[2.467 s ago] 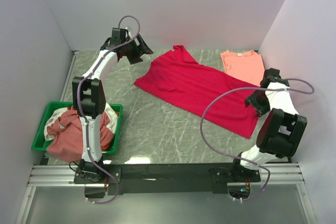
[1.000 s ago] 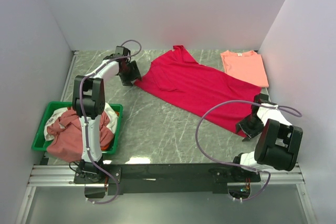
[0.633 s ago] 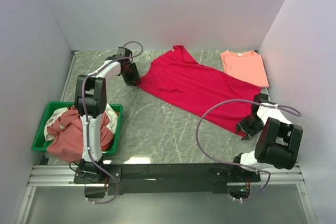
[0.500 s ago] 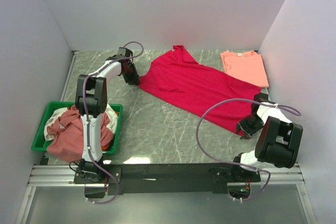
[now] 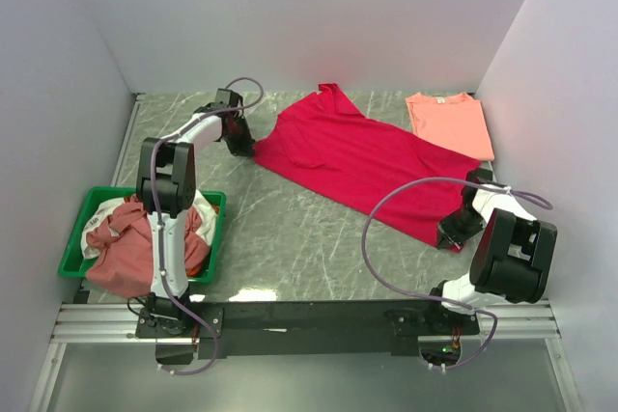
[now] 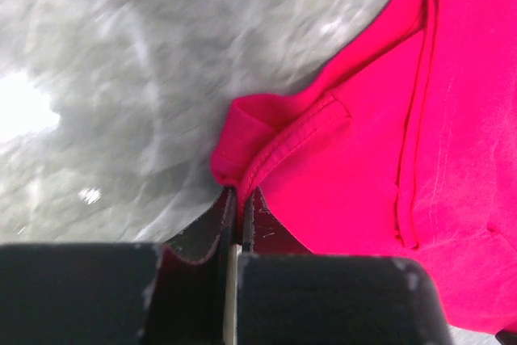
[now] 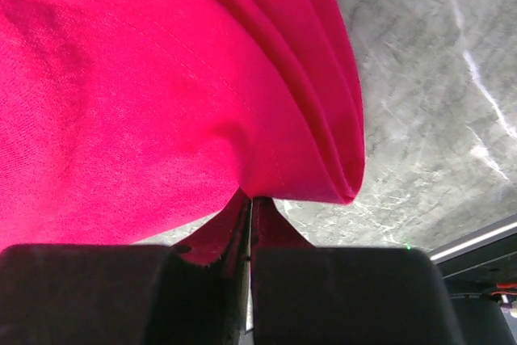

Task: Fold and stack the t-shirts
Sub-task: Fold the tshirt

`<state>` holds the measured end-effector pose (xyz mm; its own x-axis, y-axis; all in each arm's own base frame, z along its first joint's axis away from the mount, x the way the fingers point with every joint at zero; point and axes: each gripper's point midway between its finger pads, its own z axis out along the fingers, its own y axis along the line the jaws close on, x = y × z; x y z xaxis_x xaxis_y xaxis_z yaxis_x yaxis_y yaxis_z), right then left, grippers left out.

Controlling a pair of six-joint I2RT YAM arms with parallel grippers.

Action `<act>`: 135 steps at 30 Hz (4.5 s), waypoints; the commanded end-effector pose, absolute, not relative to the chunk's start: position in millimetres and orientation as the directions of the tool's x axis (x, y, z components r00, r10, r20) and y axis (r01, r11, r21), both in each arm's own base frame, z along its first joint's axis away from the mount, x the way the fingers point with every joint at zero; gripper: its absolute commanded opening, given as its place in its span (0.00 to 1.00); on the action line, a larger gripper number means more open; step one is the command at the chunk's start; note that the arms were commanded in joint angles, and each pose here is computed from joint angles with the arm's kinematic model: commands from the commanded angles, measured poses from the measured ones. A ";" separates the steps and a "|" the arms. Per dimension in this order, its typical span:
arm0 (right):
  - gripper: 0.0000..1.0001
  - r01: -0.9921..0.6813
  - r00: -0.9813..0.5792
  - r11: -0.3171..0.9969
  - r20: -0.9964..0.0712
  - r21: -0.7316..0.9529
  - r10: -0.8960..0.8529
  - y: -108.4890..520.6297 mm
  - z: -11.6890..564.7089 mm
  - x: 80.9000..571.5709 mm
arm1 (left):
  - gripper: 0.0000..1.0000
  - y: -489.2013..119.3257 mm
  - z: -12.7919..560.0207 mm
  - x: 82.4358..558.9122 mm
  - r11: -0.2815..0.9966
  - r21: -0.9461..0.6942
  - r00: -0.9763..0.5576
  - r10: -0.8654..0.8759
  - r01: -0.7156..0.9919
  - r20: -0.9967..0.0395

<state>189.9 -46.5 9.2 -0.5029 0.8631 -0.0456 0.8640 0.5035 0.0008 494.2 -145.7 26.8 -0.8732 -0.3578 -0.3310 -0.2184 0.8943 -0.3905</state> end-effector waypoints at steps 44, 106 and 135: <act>0.46 0.740 -0.659 0.669 -0.133 0.063 0.741 32.2 67.5 140.6 | 0.71 -49.0 100.5 426.5 0.928 -0.221 -0.778 -0.372 -0.300 -0.507; 0.56 0.673 -0.696 0.710 -0.148 0.209 0.703 76.8 72.3 210.3 | 0.19 -211.4 59.6 410.1 0.835 -0.546 -0.933 -0.247 -0.068 -0.260; 0.56 0.673 -0.701 0.714 -0.140 0.192 0.699 76.5 68.1 208.2 | 0.01 -293.1 76.4 447.3 0.760 -0.641 -0.949 -0.115 0.107 -0.295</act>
